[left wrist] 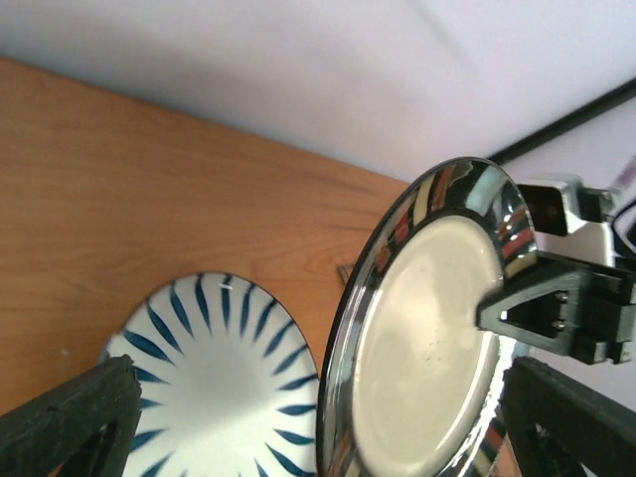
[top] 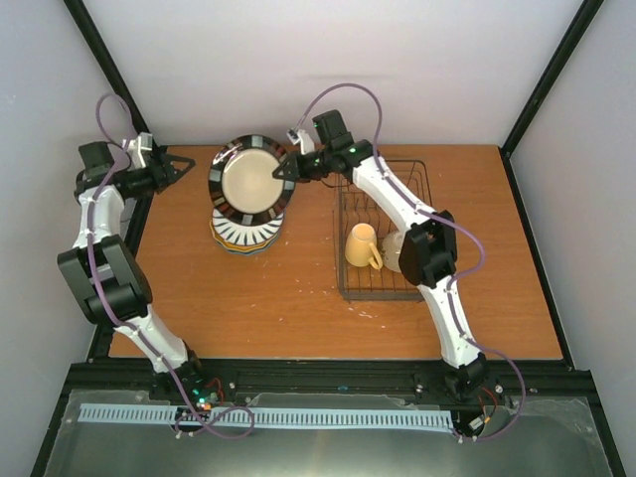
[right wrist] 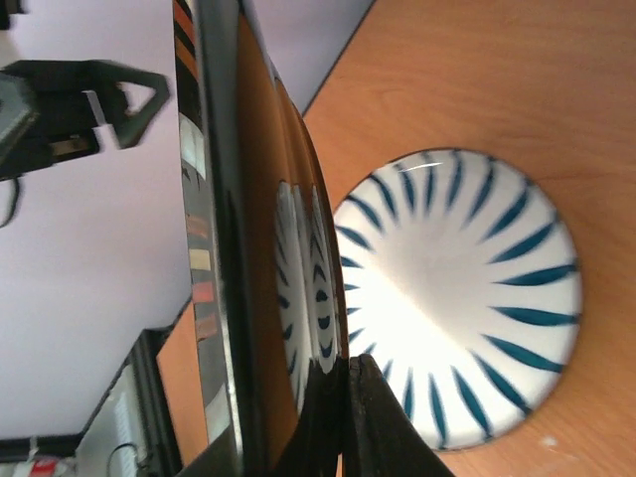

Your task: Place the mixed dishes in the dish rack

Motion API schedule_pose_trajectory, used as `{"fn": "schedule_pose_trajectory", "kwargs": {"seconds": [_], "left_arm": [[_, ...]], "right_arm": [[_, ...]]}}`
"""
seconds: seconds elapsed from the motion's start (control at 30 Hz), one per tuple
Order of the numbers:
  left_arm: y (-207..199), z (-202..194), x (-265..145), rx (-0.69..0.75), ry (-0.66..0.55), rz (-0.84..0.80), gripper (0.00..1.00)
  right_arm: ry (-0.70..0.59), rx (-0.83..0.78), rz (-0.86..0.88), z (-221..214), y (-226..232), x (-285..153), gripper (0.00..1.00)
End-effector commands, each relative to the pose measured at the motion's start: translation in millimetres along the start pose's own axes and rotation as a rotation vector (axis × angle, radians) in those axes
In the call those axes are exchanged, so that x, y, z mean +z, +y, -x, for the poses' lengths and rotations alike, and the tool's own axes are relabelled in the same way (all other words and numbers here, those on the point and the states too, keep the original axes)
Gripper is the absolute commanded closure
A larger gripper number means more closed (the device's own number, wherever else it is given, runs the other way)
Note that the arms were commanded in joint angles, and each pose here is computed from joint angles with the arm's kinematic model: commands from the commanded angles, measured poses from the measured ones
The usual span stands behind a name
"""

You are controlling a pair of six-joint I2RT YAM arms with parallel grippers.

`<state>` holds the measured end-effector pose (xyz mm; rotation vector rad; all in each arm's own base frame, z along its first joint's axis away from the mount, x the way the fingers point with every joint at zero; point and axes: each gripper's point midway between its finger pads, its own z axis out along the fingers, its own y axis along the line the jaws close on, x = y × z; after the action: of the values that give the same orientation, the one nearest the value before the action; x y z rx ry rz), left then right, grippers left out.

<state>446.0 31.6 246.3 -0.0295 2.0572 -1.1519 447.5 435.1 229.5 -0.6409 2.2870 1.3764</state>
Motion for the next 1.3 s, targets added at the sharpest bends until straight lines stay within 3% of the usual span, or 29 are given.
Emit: {"fn": "schedule_pose_trajectory", "kwargs": {"seconds": [0.0, 0.17, 0.33, 0.57, 0.7, 0.9, 1.27], "left_arm": [[-27.1, 46.2, -27.8, 0.157, -0.104, 0.178, 0.0], [-22.4, 57.7, -48.0, 0.194, -0.161, 0.359, 0.0], [-33.8, 65.8, -68.3, 0.23, -0.276, 0.453, 0.0], [-42.8, 68.9, -91.8, 0.278, -0.346, 0.57, 0.0], [-31.8, 61.5, -95.0, 0.282, -0.323, 0.626, 0.0], [-26.9, 50.4, -93.1, 0.268, -0.314, 0.626, 0.0], [-25.3, 37.5, -95.1, 0.268, -0.3, 0.646, 0.0]], "right_arm": [[-0.223, -0.18, -0.059, 63.9, 63.2, -86.4, 0.97], [-0.367, -0.181, -0.29, 91.1, 52.9, -149.6, 0.97], [-0.451, -0.149, -0.689, 88.8, 19.4, -224.8, 0.97], [-0.462, -0.064, -1.182, 50.3, -33.0, -332.2, 0.97], [-0.42, 0.015, -1.331, 28.2, -59.8, -382.4, 0.97], [-0.36, 0.036, -1.434, 9.7, -66.8, -399.0, 0.97], [-0.155, 0.015, -1.522, -32.1, -97.5, -391.2, 0.97]]}}
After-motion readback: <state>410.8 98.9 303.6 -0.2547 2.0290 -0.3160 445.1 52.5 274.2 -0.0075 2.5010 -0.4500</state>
